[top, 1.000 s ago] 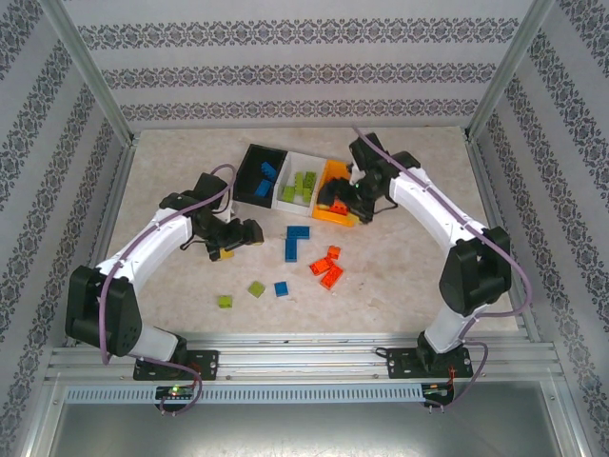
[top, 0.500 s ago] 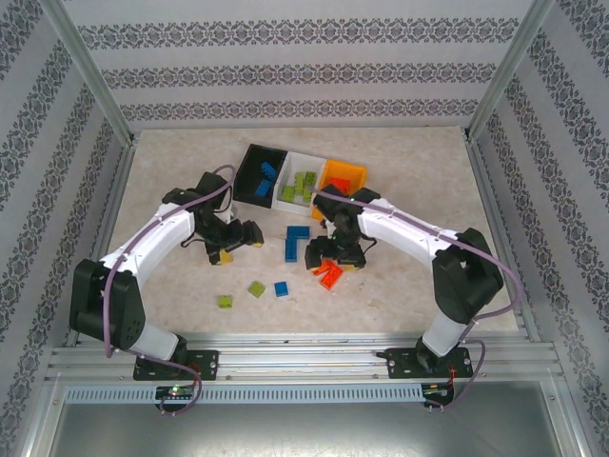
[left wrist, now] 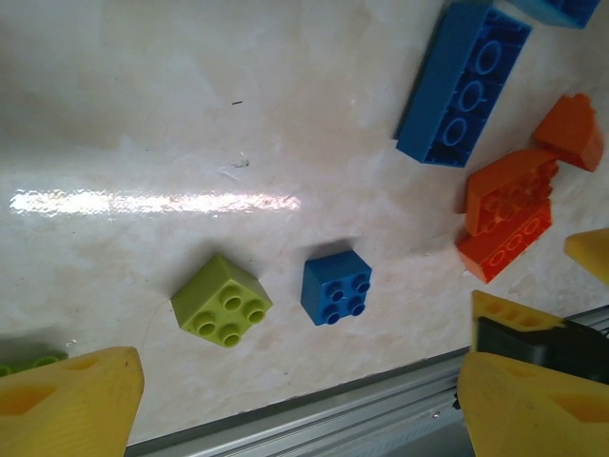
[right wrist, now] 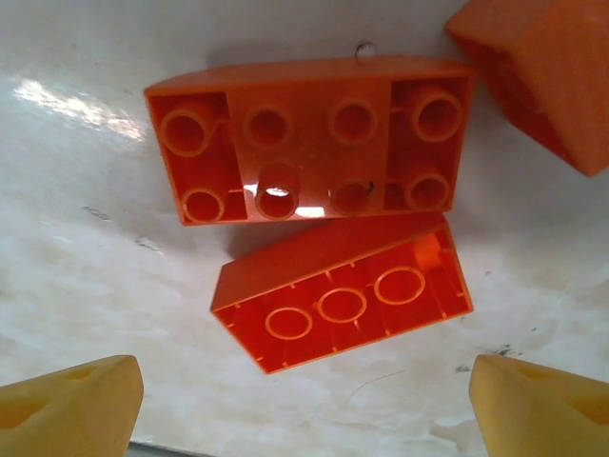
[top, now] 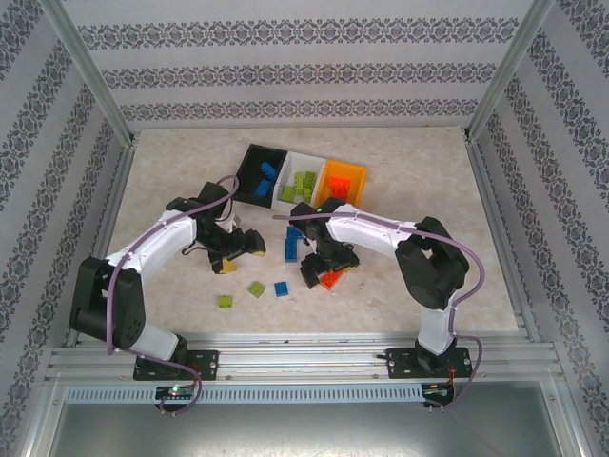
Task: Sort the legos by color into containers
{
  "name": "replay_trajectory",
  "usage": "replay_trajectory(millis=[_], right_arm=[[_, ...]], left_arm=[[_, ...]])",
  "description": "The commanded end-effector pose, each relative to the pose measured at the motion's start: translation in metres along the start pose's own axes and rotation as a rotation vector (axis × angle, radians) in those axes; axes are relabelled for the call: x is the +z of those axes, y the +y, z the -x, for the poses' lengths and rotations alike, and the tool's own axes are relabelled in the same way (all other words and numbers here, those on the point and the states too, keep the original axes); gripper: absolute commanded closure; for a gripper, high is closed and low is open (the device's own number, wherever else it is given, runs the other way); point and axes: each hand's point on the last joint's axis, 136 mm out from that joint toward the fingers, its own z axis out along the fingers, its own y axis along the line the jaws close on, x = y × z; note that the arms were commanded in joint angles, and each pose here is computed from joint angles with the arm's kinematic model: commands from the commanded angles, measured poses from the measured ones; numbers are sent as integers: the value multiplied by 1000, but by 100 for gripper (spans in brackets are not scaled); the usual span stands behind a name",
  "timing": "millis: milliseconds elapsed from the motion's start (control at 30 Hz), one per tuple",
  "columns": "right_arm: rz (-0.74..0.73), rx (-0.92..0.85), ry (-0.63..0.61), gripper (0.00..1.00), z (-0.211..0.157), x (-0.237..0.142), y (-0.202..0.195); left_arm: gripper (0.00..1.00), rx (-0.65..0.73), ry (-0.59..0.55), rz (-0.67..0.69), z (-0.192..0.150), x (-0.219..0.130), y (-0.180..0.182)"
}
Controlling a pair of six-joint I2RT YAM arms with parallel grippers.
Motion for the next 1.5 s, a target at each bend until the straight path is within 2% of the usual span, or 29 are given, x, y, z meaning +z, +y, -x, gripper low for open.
replay_trajectory(millis=[0, 100, 333, 500, 567, 667, 800, 933, 1033, 1100, 1267, 1467], right_arm=[[-112, -76, -17, 11, 6, -1, -19], [-121, -89, -6, 12, 8, 10, -22], [-86, -120, 20, 17, 6, 32, -17], [-83, -103, 24, 25, 15, 41, -21], [-85, -81, 27, 31, 15, 38, -22], [-29, -64, -11, 45, 17, 33, -13], [-32, -50, 10, 60, 10, 27, -13], [-6, -16, -42, 77, 8, 9, -12], [30, 17, -69, 83, 9, -5, -8], [55, 28, -95, 84, 14, -17, -4], [175, 93, -212, 83, 51, -60, 3], [494, 308, -400, 81, 142, -110, 14]], left_arm=[[13, 6, -54, -19, -6, -19, -8], [13, -16, -49, 28, -11, -19, 4], [13, -81, -102, -1, -16, -20, 8], [13, -57, -71, 4, -5, -8, 5], [13, -54, -56, -3, -1, -6, 0], [12, -36, -71, -1, 8, -6, -4], [12, -56, -64, -29, 12, 0, -8], [12, -42, -31, -21, 17, 6, -11], [12, -25, -19, -15, 20, 7, -14], [12, -23, -24, -11, 21, 5, -14], [12, -13, -58, 2, 16, -3, -9], [12, -2, -56, 28, 10, -11, -4]])
